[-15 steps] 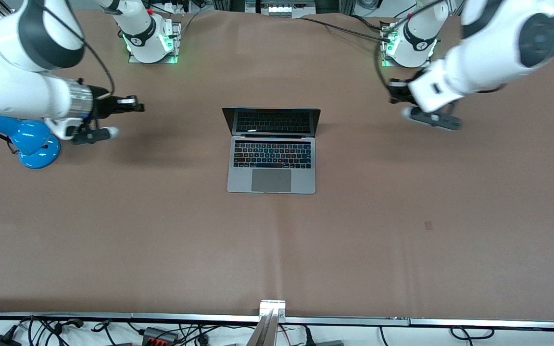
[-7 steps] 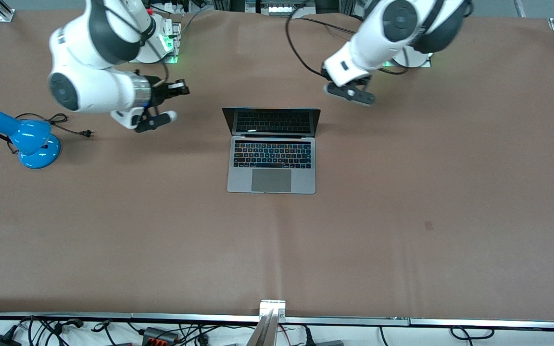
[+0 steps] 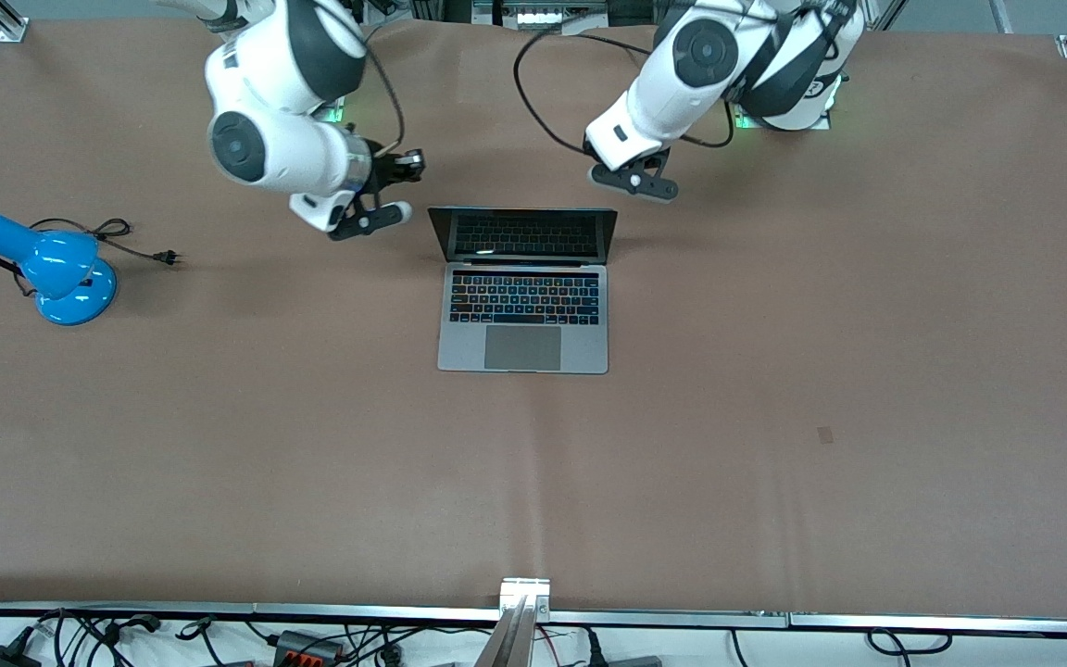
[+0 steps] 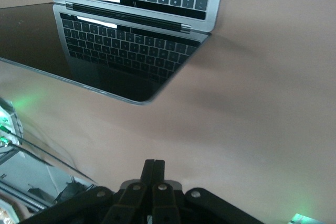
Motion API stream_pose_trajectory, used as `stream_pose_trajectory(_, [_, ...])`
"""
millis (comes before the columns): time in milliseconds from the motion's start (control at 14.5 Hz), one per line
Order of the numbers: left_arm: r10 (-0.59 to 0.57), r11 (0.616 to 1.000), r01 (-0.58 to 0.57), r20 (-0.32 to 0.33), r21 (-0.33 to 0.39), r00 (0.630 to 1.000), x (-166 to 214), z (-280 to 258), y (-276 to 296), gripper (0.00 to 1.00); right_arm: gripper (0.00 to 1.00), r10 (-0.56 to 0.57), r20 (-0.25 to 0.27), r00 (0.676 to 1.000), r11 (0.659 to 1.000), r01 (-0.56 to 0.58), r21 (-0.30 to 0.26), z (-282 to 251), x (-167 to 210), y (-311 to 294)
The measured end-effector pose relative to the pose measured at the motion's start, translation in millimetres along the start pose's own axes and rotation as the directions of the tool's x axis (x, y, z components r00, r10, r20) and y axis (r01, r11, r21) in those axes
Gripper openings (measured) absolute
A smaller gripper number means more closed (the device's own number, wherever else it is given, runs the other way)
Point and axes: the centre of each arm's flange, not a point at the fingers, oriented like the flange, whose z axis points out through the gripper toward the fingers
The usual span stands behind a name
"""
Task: Close laptop with both arms from behind
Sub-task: 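Move the right gripper and the left gripper toward the laptop's screen back, then push the laptop screen down with both grippers until the lid shuts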
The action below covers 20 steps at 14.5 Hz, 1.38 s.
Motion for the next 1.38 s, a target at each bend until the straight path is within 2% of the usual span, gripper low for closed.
stream_pose_trajectory(412, [0.016, 0.999, -0.017, -0.023, -0.03, 1.0, 24, 23, 3, 0.01, 0.01, 0.037, -0.095, 0.995, 0.999, -0.04, -0.029, 44, 26, -17])
stream_pose_trajectory(619, [0.035, 0.999, -0.036, -0.064, -0.016, 0.997, 35, 13, 3, 0.01, 0.01, 0.045, -0.135, 0.99, 0.999, -0.048, -0.013, 31, 39, -20])
stream_pose_trajectory(825, [0.025, 0.999, -0.027, -0.106, -0.023, 0.994, 55, -4, 3, 0.01, 0.01, 0.062, -0.203, 0.977, 0.998, -0.06, 0.016, 8, 50, -23])
stream_pose_trajectory(1100, [0.005, 1.0, -0.006, -0.099, -0.009, 0.995, 107, 14, -22, 0.01, 0.01, 0.1, -0.282, 0.954, 0.995, -0.097, 0.025, 20, 70, -16])
stream_pose_trajectory(1375, [-0.025, 0.999, 0.022, -0.07, -0.047, 0.997, 147, 33, -32, 0.01, 0.01, 0.121, -0.337, 0.933, 0.993, -0.118, 0.03, 29, 100, -12])
